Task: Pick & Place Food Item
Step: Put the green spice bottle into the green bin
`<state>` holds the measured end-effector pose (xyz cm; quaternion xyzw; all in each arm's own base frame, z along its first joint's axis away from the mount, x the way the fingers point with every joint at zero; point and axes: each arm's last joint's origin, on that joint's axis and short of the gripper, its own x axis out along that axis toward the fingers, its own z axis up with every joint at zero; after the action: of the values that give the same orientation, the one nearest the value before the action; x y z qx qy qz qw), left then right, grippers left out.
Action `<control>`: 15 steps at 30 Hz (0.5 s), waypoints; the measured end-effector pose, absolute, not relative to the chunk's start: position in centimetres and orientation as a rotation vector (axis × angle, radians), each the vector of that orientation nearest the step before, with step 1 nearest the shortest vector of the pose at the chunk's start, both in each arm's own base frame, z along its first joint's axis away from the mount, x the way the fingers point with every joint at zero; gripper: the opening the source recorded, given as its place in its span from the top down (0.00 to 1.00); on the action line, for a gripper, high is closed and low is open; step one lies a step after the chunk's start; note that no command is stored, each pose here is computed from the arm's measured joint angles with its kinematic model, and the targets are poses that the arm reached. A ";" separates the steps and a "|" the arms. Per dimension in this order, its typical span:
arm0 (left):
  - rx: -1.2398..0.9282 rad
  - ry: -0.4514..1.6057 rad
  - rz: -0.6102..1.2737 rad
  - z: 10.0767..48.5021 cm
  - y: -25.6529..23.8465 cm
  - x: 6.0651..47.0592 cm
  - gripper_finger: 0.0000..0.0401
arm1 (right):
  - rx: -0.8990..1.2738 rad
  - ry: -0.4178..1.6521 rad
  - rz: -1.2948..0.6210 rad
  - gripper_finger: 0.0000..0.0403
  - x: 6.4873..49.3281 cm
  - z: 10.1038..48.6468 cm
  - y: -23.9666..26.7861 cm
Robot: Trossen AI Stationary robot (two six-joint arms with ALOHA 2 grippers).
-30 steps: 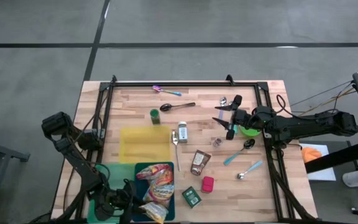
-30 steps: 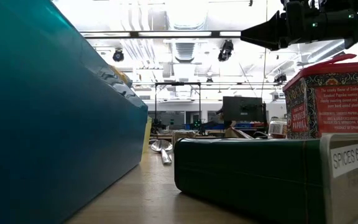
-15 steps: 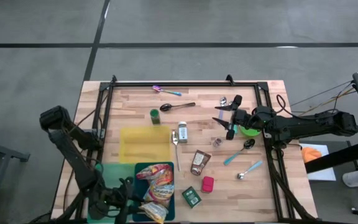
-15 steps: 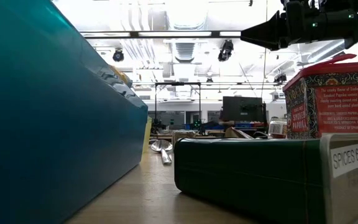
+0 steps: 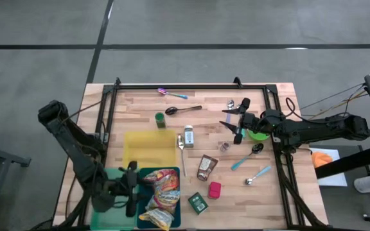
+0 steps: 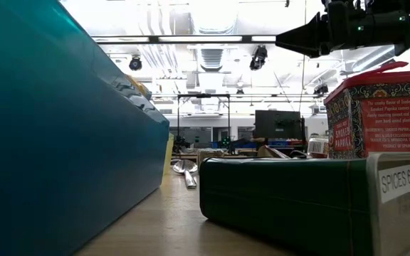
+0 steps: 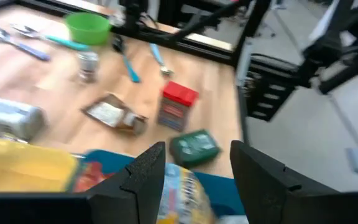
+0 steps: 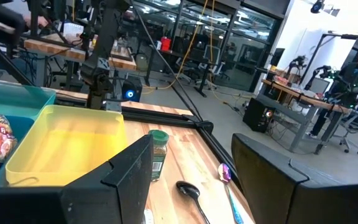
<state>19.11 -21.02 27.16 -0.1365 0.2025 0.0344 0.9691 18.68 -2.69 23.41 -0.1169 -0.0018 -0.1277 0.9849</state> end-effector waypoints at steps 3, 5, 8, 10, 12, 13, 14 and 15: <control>-0.210 0.400 0.103 27.7 -19.6 19.9 0.54 | -0.235 -0.003 -0.257 0.47 18.7 23.4 -2.7; -0.143 0.396 0.123 27.9 -18.7 20.6 0.54 | -0.235 -0.003 -0.257 0.47 18.7 23.4 -2.7; -0.025 0.393 0.156 28.2 -17.2 21.5 0.54 | -0.235 -0.003 -0.257 0.47 18.7 23.4 -2.7; 0.034 0.376 0.209 28.8 -15.9 22.0 0.54 | -0.235 -0.003 -0.257 0.47 18.7 23.4 -2.7; 0.070 0.344 0.287 29.7 -14.4 22.6 0.54 | -0.235 -0.003 -0.257 0.47 18.7 23.4 -2.7; 0.087 0.328 0.330 30.1 -13.6 22.8 0.54 | -0.235 -0.003 -0.257 0.47 18.7 23.4 -2.7; 0.109 0.319 0.370 30.4 -12.7 23.1 0.54 | -0.235 -0.004 -0.257 0.47 18.7 23.4 -2.7; 0.139 0.317 0.398 30.6 -11.9 23.4 0.54 | -0.235 -0.003 -0.257 0.47 18.7 23.4 -2.7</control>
<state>23.44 -11.87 30.65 0.0688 0.1568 0.1969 0.9654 18.68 -2.68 23.40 -0.1168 -0.0016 -0.1278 0.9849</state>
